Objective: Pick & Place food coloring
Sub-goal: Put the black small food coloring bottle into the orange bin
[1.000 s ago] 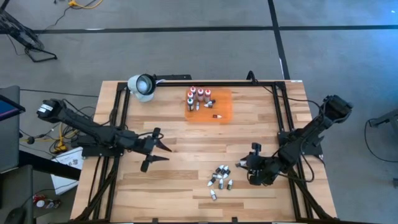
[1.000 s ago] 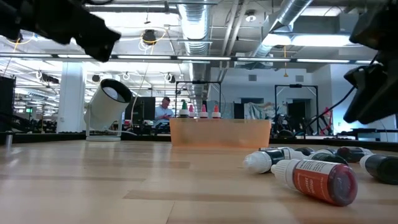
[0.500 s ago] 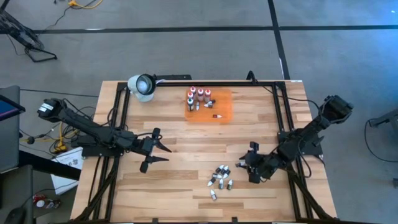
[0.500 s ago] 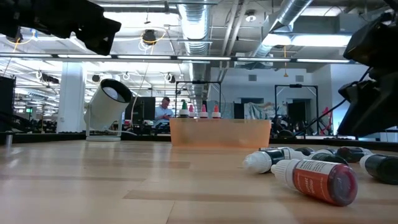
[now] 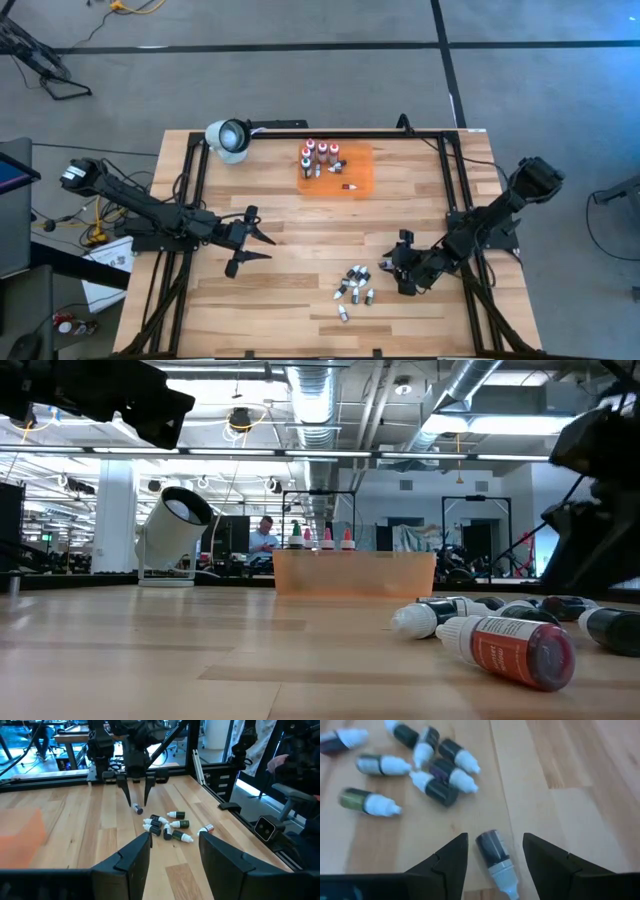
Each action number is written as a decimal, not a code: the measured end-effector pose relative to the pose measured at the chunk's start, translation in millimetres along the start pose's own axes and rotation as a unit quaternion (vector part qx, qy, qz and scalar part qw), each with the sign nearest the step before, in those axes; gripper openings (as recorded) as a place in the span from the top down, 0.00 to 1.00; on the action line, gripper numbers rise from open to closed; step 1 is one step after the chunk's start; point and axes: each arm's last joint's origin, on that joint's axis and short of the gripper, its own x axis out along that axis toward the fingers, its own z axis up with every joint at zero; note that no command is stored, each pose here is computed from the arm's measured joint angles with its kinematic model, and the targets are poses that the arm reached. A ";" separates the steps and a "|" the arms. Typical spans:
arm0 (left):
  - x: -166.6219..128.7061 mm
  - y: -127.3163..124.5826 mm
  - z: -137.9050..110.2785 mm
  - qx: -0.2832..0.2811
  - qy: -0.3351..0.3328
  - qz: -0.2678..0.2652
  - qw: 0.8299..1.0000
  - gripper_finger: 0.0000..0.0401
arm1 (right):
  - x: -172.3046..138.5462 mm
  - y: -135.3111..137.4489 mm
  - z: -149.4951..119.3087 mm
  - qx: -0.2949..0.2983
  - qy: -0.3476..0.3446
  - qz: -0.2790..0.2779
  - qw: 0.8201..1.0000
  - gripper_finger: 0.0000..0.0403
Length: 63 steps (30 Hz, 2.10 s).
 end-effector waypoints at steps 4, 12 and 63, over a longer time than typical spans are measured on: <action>0.0 0.0 0.0 0.002 0.000 0.000 1.000 0.59 | 11.8 2.3 -7.5 -0.009 0.016 -0.009 1.000 0.55; 0.0 0.0 0.0 0.002 0.000 0.000 1.000 0.59 | 19.8 3.2 -11.9 0.000 0.023 -0.021 1.000 0.57; 17.7 5.4 -12.9 0.006 0.016 0.117 0.993 0.59 | 44.6 -48.3 92.1 -0.107 -0.052 -0.150 0.981 0.81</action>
